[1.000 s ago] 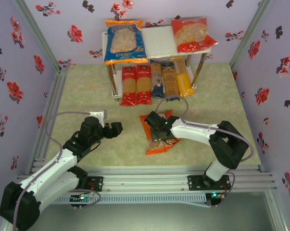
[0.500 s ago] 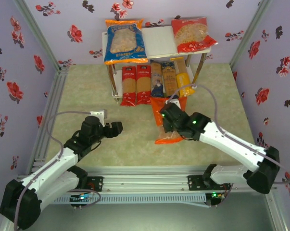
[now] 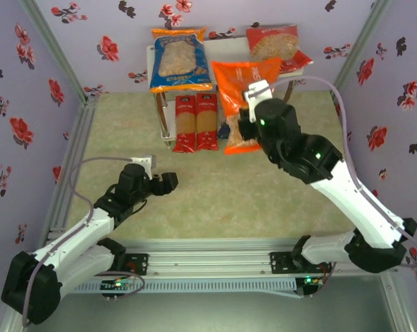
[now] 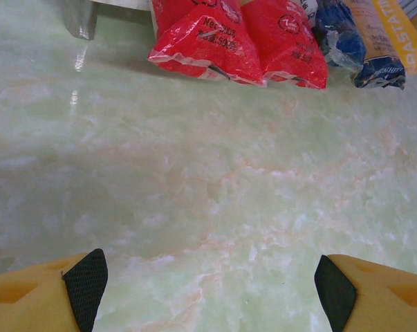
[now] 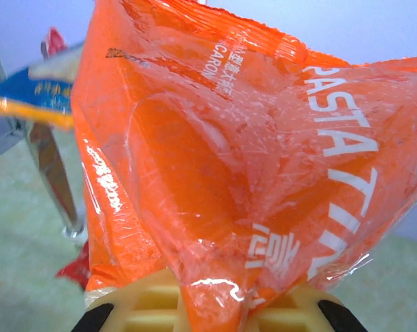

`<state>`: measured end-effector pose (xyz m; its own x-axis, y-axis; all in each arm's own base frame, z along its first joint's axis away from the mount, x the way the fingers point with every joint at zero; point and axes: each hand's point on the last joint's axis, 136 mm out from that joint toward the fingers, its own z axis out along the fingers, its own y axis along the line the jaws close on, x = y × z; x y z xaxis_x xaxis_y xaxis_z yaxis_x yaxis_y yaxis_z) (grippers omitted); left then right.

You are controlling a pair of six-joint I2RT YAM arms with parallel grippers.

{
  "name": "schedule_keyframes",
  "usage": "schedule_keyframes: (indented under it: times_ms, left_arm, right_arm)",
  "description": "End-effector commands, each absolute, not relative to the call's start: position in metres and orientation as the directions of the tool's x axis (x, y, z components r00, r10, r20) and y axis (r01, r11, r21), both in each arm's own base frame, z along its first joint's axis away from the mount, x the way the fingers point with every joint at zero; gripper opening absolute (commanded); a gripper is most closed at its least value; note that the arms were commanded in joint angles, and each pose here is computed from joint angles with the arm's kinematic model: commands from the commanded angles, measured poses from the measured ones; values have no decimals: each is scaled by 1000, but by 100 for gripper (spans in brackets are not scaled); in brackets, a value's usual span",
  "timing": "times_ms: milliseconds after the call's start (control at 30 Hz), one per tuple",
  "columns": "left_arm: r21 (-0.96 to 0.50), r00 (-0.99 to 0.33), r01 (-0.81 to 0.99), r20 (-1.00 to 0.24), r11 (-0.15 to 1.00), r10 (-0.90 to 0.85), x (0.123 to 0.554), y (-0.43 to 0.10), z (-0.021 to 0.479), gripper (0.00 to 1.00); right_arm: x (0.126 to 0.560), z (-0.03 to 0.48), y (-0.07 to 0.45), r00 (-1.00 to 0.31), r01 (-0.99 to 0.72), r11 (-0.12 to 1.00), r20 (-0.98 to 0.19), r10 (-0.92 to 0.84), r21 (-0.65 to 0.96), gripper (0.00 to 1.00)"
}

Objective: Place and organize the pasta boxes and bags onto the shelf

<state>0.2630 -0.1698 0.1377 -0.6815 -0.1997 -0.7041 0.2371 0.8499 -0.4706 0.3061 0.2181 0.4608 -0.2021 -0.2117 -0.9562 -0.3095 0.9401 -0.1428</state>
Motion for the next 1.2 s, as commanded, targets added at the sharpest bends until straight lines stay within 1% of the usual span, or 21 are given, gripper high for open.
schedule_keyframes:
  times_ms: [0, 200, 367, 467, 667, 833, 1000, 1167]
  left_arm:
    - [-485, -655, 256, -723, 836, -219, 270, -173, 155, 83]
    - [-482, -659, 255, -721, 838, -214, 268, -172, 153, 83]
    - [-482, -661, 250, -719, 840, -216, 268, -171, 151, 83]
    - [-482, -663, 246, -717, 841, -216, 267, -170, 150, 83]
    - [-482, -670, 229, -709, 846, -222, 267, -165, 144, 83]
    - [-480, -667, 225, -710, 848, -225, 268, -164, 145, 83]
    - [-477, -669, 219, -708, 851, -225, 268, -161, 142, 83]
    - [-477, -670, 214, -706, 852, -227, 268, -160, 141, 83]
  right_arm:
    - [336, 538, 212, 11, -231, 965, -992, -127, -126, 0]
    - [395, 563, 217, 61, -145, 976, -986, -156, -163, 0]
    - [442, 560, 226, 57, -135, 976, -985, -164, -170, 0]
    - [460, 557, 233, 62, -121, 977, -984, -169, -175, 0]
    - [484, 553, 231, 71, -57, 989, -988, -134, -138, 0]
    - [499, 541, 226, 53, -44, 994, -993, -101, -103, 0]
    - [510, 526, 219, 22, -14, 995, -995, -95, -95, 0]
    - [517, 522, 209, 16, 16, 999, -999, -49, -48, 0]
